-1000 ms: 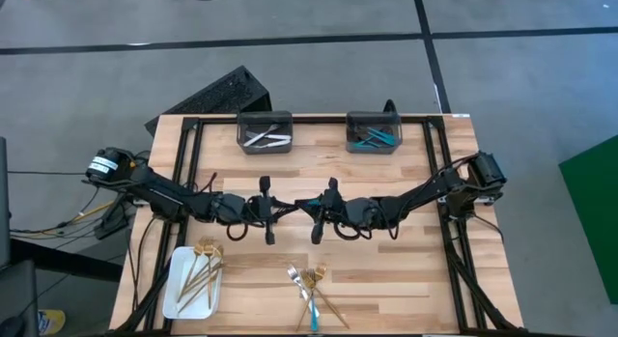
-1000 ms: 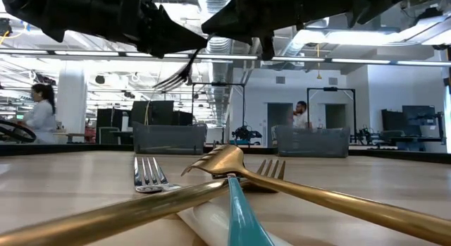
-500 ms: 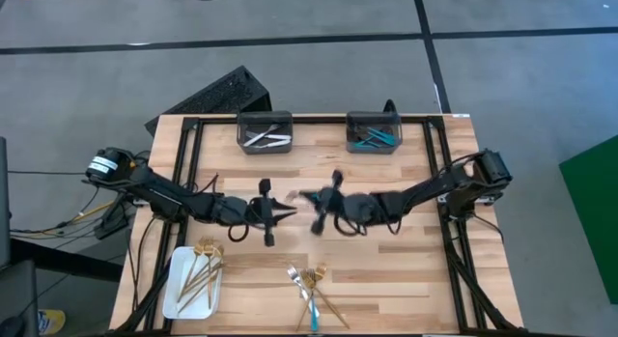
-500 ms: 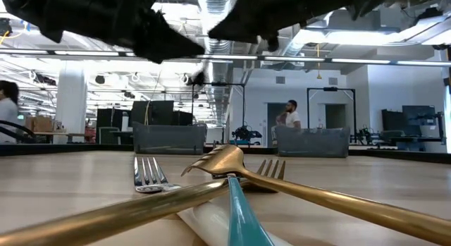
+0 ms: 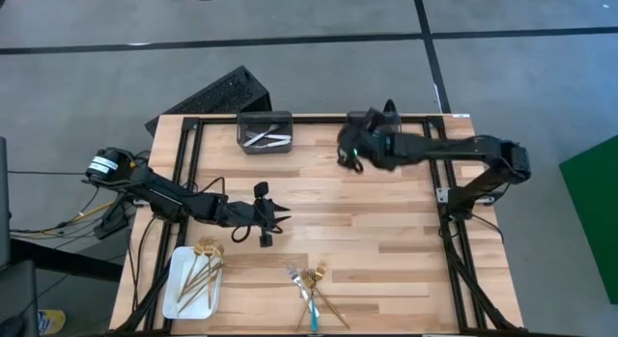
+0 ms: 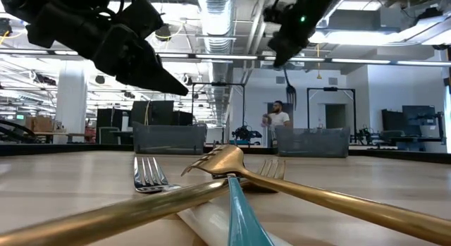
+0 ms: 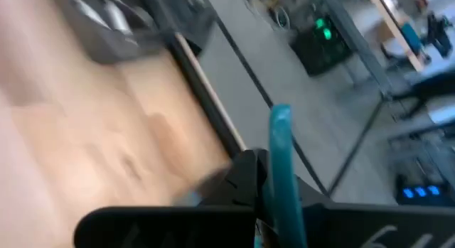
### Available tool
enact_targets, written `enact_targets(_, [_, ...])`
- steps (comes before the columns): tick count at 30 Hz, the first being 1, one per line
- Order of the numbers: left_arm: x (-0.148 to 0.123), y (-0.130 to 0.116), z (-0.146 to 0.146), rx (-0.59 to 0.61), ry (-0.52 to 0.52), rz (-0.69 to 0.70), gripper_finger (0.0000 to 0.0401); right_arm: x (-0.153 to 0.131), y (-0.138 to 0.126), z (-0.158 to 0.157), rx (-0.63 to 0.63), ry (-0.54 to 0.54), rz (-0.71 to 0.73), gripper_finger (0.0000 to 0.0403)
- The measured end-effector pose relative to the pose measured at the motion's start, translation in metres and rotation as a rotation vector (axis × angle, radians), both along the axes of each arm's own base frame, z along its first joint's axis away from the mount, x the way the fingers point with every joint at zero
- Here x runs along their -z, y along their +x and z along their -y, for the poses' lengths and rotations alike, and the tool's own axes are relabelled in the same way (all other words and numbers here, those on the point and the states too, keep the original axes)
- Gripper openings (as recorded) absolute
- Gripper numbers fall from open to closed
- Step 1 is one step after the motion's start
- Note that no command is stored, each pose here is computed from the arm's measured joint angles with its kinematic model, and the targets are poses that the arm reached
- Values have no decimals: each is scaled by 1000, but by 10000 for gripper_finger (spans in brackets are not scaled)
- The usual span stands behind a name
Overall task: Sort silverware by color (type)
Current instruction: Put the blue fork into the right black bin, then put the gold fork into the white bin
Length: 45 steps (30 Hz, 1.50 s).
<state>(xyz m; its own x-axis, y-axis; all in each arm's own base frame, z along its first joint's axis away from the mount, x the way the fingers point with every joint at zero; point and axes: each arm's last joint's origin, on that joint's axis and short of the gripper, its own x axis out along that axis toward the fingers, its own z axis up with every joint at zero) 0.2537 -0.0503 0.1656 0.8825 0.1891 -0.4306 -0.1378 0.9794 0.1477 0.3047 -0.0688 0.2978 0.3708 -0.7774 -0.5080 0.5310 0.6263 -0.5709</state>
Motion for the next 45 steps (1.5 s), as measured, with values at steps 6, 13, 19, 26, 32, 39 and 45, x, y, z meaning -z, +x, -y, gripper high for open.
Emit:
enact_targets(6, [0, 0, 0, -2, -4, -1, 78, 5, -19, 64, 87, 40, -156, 13])
enact_targets(13, [4, -2, 0, -7, -3, -40, 78, 33, -40, 118, 201, 128, -328, 18])
enact_targets(19, [6, -3, -1, -17, -11, -66, 77, 65, -44, 146, 201, 321, -329, 45])
enact_targets(26, [6, -4, -2, -52, -19, -61, 77, 79, -39, 147, 215, 386, -306, 120])
enact_targets(32, [7, -4, -2, -55, -23, -64, 77, 55, -41, 134, 275, 353, -174, 157])
enact_targets(39, [7, -4, -2, -61, -28, -66, 77, 7, -50, 92, 206, 341, 10, 149])
enact_targets(45, [9, -6, -2, -75, -59, -86, 77, 5, -63, 31, 41, 441, 184, 135])
